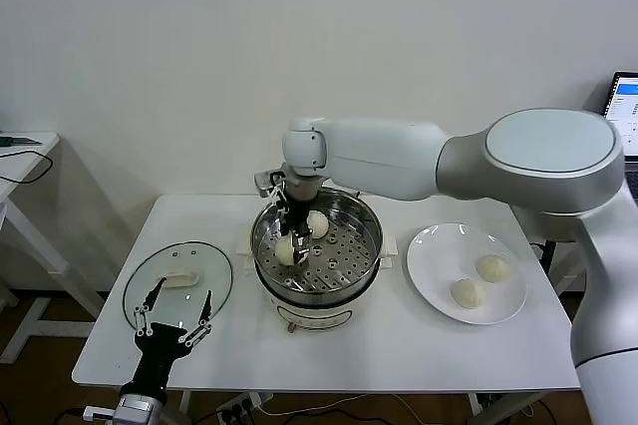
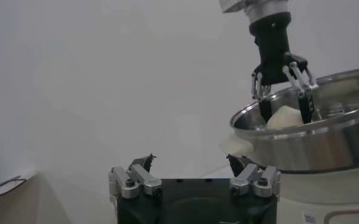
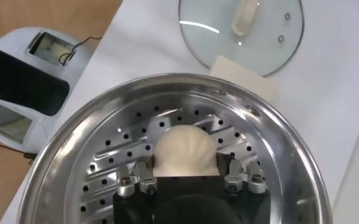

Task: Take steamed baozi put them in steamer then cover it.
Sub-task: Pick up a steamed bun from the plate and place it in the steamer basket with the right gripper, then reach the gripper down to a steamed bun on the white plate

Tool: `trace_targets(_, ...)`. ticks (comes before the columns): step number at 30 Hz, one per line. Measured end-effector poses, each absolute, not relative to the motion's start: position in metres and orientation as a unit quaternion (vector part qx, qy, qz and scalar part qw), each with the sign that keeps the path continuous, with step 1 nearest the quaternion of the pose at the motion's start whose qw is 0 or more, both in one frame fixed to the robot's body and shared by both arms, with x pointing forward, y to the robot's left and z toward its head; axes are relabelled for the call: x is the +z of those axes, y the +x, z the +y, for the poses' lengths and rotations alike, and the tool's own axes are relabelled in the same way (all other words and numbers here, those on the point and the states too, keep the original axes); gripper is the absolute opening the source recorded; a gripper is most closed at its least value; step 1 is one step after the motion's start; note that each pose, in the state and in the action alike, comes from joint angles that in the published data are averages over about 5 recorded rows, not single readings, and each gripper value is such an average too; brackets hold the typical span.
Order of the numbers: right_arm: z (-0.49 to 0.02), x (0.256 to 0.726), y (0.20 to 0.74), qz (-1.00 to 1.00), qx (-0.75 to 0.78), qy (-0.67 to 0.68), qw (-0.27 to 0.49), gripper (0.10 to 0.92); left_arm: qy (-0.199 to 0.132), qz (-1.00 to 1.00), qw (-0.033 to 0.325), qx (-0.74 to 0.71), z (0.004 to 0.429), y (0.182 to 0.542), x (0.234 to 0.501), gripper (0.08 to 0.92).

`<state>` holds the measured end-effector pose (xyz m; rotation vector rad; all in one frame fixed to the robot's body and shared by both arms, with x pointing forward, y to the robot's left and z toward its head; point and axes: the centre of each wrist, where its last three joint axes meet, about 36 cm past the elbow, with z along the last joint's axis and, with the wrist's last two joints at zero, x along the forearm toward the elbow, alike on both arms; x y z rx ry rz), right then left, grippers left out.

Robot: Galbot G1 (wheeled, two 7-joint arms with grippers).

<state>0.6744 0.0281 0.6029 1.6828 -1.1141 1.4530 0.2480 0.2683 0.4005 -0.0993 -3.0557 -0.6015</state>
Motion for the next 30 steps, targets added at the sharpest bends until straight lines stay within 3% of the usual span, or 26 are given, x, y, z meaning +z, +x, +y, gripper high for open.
trace_targets(4, 0.032, 0.595, 0.672, -0.426, 0.552, 0.641, 0.322, 0.694, -0.032, -0.981, 0.013, -0.192, 0.268, 0.248, 0.4, 0.823)
trace_targets(10, 0.033, 0.593, 0.67, -0.431, 0.55, 0.641, 0.317, 0.804, -0.03, -0.981, 0.013, -0.192, 0.27, 0.248, 0.4, 0.823)
trace_targets(18, 0.01, 0.621, 0.671, -0.436, 0.559, 0.638, 0.301, 0.823, -0.029, -0.981, 0.014, -0.194, 0.271, 0.248, 0.4, 0.823)
trace_targets(24, -0.051, 0.666, 0.679, -0.454, 0.564, 0.626, 0.29, 0.823, -0.031, -0.981, 0.015, -0.192, 0.269, 0.248, 0.4, 0.823)
trace_targets(30, -0.153, 0.693, 0.691, -0.486, 0.558, 0.6, 0.303, 0.823, -0.035, -0.981, 0.012, -0.192, 0.267, 0.247, 0.402, 0.823)
